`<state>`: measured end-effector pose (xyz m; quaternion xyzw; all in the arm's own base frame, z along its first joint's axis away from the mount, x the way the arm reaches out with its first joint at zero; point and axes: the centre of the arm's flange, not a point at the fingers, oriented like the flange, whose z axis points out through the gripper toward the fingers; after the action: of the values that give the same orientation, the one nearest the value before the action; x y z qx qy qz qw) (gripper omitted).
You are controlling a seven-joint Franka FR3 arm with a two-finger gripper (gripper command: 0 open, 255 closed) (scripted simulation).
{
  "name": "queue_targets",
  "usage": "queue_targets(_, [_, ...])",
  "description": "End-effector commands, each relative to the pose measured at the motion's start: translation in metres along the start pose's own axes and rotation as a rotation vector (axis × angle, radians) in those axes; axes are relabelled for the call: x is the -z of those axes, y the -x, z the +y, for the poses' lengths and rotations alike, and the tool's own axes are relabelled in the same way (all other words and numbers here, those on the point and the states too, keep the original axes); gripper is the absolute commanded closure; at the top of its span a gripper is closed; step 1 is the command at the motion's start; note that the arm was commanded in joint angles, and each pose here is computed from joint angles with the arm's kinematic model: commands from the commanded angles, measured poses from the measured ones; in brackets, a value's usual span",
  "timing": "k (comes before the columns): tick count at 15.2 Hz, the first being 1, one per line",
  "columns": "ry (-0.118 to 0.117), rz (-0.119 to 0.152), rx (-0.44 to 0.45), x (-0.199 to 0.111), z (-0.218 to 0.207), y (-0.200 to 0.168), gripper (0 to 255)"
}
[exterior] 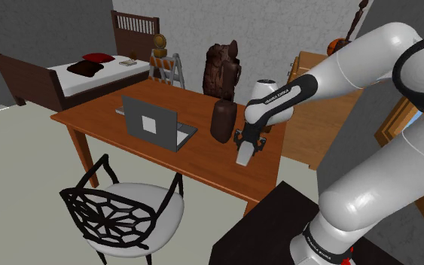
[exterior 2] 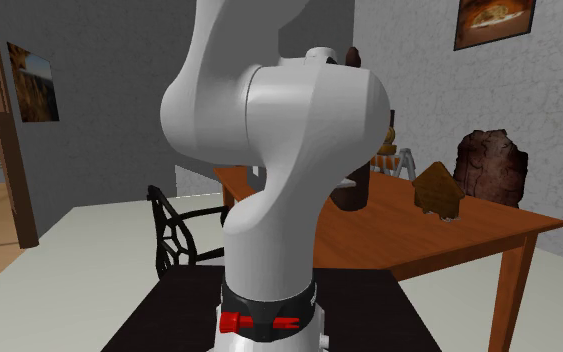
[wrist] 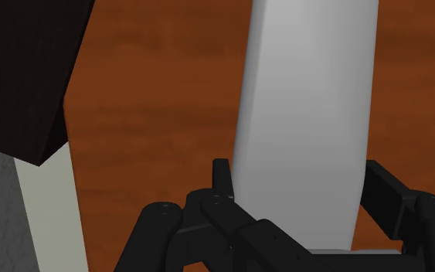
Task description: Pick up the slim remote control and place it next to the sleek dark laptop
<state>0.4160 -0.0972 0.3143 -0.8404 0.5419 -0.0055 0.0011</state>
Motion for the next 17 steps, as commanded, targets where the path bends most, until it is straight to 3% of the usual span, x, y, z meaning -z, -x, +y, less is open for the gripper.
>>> queue_targets(1, [0.000, 0.000, 0.000, 0.011, 0.000, 0.000, 255])
queue_targets(17, [0.000, 0.000, 0.000, 0.096, 0.000, 0.000, 255])
